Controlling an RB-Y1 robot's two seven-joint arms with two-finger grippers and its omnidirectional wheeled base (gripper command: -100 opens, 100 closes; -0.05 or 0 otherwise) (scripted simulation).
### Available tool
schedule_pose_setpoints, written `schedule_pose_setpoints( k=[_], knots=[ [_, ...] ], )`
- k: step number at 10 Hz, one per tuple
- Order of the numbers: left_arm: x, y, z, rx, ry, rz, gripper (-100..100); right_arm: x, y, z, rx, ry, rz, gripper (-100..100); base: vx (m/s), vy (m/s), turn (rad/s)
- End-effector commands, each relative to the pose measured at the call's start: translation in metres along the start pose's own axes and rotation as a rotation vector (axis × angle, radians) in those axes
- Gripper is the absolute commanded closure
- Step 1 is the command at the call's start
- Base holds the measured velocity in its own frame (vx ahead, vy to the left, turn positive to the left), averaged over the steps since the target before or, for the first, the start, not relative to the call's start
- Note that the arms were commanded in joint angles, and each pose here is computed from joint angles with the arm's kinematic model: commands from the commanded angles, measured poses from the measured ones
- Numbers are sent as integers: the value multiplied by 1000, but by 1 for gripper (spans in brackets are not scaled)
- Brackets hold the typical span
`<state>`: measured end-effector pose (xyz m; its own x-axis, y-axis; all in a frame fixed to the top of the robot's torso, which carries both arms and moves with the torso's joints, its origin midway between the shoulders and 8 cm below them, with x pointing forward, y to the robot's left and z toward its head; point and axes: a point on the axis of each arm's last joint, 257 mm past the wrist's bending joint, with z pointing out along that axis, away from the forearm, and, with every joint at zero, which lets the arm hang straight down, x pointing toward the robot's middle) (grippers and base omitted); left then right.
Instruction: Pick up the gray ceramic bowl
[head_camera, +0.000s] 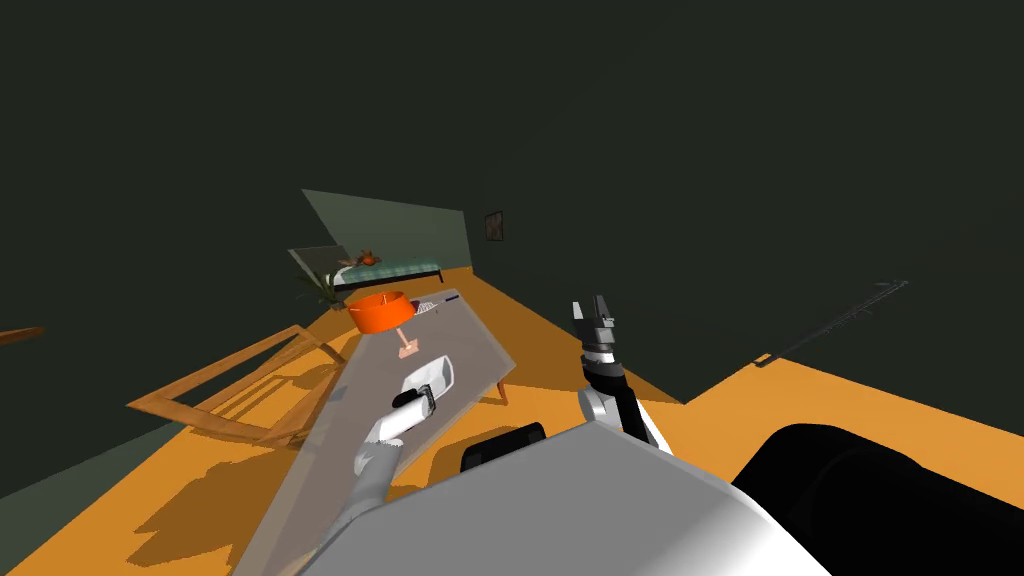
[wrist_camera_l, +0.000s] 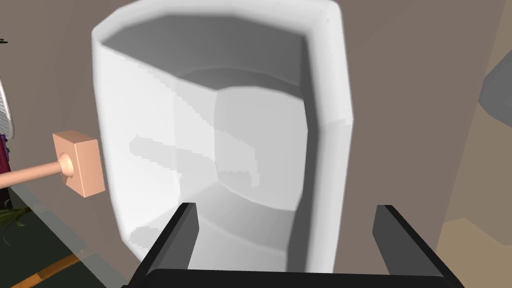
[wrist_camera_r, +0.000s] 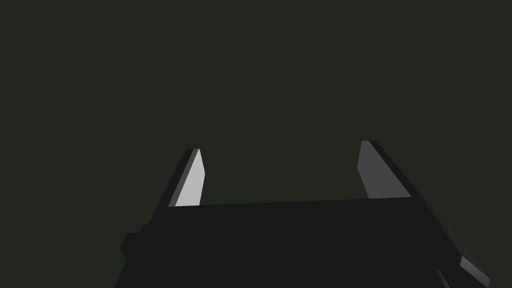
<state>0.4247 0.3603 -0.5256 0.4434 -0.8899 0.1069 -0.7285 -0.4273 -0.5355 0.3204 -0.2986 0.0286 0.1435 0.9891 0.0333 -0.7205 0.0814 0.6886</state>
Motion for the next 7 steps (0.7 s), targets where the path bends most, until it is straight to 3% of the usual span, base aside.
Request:
schedule_pose_setpoints(
  k=[1,2,3,4,5,6,7],
  knots=[
    [7,13,5,-26,12,29,-100,0,0,0,0,0,0,0,56,-20,232],
    [34,1,7,-4,49,72,-100,0,0,0,0,0,0,0,47,-9,395],
    [30,15,10,-33,42,72,-100,0,0,0,0,0,0,0,42,-15,180],
    [30,15,10,-33,42,72,-100,0,0,0,0,0,0,0,17,-7,-26],
    [56,4,11,-10,78,115,-100,0,0,0,0,0,0,0,27,2,326],
    [53,17,14,-38,71,116,-100,0,0,0,0,0,0,0,32,-14,228],
    [78,8,14,-19,105,160,-100,0,0,0,0,0,0,0,47,-17,419]
  ],
)
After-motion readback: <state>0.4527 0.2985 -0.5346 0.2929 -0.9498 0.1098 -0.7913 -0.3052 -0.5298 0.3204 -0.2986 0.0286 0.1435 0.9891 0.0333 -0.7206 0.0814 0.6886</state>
